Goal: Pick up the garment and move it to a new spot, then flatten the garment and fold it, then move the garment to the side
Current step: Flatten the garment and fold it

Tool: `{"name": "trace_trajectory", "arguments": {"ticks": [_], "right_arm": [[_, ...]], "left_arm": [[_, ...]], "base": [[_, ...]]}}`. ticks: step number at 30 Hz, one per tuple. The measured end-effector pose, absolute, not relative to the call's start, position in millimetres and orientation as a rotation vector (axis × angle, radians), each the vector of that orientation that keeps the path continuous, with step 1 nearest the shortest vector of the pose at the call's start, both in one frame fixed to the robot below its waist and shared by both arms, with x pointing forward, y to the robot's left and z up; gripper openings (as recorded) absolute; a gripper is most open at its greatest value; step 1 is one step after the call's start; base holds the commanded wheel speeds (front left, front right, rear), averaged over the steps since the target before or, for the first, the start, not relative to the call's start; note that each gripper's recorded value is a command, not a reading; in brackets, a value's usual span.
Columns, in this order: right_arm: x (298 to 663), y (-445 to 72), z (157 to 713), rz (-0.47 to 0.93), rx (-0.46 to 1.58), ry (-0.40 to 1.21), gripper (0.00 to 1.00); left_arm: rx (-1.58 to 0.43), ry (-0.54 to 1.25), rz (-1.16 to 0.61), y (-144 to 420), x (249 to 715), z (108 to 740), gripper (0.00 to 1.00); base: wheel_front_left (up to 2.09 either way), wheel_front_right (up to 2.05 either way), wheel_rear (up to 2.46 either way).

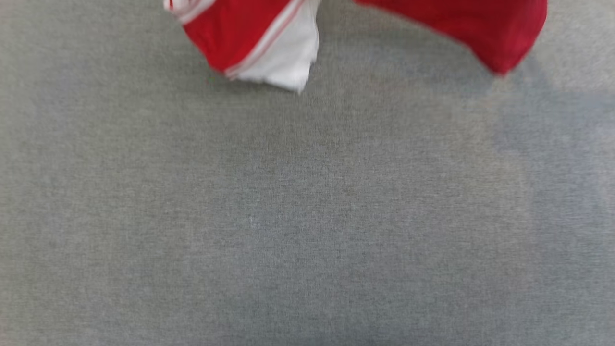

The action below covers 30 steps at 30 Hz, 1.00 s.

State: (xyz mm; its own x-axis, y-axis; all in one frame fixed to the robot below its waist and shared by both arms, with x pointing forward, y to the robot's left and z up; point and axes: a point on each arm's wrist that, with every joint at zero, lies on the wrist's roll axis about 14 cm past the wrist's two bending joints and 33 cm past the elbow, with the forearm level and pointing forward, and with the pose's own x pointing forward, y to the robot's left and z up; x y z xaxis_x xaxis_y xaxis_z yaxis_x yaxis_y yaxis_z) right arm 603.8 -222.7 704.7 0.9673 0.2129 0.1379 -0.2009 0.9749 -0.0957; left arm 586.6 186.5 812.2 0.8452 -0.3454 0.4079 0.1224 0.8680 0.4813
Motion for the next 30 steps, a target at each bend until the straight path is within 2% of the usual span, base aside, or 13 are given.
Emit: {"name": "trace_trajectory", "arguments": {"ticks": [9,15,23,30], "right_arm": [[694.3,-221.0,676.4,0.146,-0.12,-0.176,0.0],[730.0,-216.5,644.8,0.122,-0.115,-0.197,0.0],[743.7,-190.0,601.0,0.174,-0.093,-0.206,0.0],[720.6,-159.0,544.0,0.262,-0.071,-0.119,0.0]], "left_arm": [[0.505,-0.543,-0.193,185.1,678.9,806.7,0.0],[0.507,-0.597,-0.176,186.5,716.7,790.9,0.0],[0.486,-0.496,-0.241,181.4,741.9,710.9,0.0],[0.376,-0.317,-0.339,161.1,722.9,618.1,0.0]], "base": [[0.0,0.0,0.0],[0.0,0.0,0.0],[0.0,0.0,0.0],[0.0,0.0,0.0]]}}
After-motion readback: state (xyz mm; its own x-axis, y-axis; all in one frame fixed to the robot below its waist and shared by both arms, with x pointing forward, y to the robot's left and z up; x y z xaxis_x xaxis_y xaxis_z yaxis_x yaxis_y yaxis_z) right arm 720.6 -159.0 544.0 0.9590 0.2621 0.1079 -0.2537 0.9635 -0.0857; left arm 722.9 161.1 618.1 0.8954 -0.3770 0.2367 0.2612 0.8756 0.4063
